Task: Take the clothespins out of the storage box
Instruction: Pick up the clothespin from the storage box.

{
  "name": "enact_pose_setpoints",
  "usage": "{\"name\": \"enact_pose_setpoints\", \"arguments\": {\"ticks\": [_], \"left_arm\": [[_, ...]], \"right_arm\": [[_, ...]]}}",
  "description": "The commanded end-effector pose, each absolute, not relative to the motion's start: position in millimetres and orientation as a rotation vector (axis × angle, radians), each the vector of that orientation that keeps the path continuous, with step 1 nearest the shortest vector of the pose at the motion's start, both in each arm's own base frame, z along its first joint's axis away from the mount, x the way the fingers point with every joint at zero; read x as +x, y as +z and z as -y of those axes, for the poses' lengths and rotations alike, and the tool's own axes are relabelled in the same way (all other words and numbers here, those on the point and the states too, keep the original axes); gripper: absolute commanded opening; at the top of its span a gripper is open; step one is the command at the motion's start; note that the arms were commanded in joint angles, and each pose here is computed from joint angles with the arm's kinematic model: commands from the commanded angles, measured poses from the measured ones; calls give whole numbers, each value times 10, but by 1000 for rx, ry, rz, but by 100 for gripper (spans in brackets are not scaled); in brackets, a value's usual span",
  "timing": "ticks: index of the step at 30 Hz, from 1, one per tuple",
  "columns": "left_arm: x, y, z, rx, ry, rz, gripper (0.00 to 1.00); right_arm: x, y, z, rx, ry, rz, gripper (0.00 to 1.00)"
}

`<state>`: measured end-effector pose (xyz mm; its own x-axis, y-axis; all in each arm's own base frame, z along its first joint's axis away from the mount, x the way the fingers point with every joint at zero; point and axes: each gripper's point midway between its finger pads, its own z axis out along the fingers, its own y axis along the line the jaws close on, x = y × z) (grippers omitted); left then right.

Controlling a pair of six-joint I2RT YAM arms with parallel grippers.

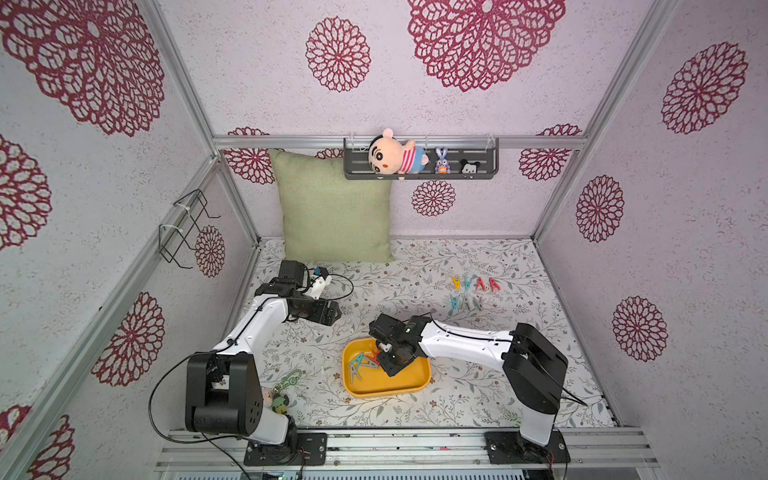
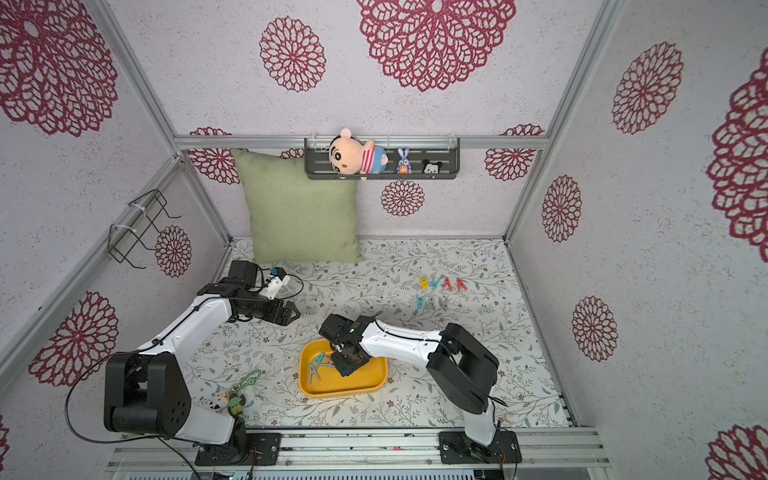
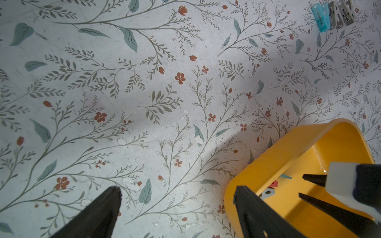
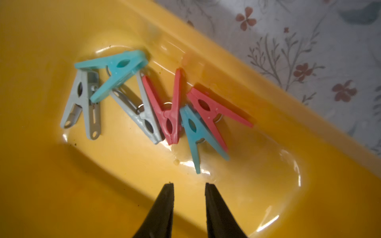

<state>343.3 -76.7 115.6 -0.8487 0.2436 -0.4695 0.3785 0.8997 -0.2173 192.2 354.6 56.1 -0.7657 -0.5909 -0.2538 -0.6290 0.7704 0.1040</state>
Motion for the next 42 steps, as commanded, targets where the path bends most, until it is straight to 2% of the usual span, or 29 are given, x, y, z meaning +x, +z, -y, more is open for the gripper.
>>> {"name": "enact_pose_setpoints", "arguments": {"ticks": [1, 22, 24, 28, 34, 42], "left_arm": [[3456, 1178, 755, 440, -425, -2608, 94], [3448, 1192, 774, 447, -438, -2602, 94], [3447, 1192, 776, 447, -440, -2602, 94], [3442, 1187, 779, 447, -443, -2604, 94], [3443, 1188, 782, 448, -445, -2604, 94], [3447, 1186, 786, 449, -447, -2603, 94]], "right_arm": [[1973, 574, -3613, -923, 278, -2749, 31], [2055, 262, -3607, -982, 160, -2753, 29], [2057, 245, -3606, -981, 159, -2754, 27], [2047, 255, -3583, -977, 158, -2754, 13], [2044, 410, -3557, -956, 170, -2738, 2], [1947, 746, -3577, -957, 279, -2694, 0]]}}
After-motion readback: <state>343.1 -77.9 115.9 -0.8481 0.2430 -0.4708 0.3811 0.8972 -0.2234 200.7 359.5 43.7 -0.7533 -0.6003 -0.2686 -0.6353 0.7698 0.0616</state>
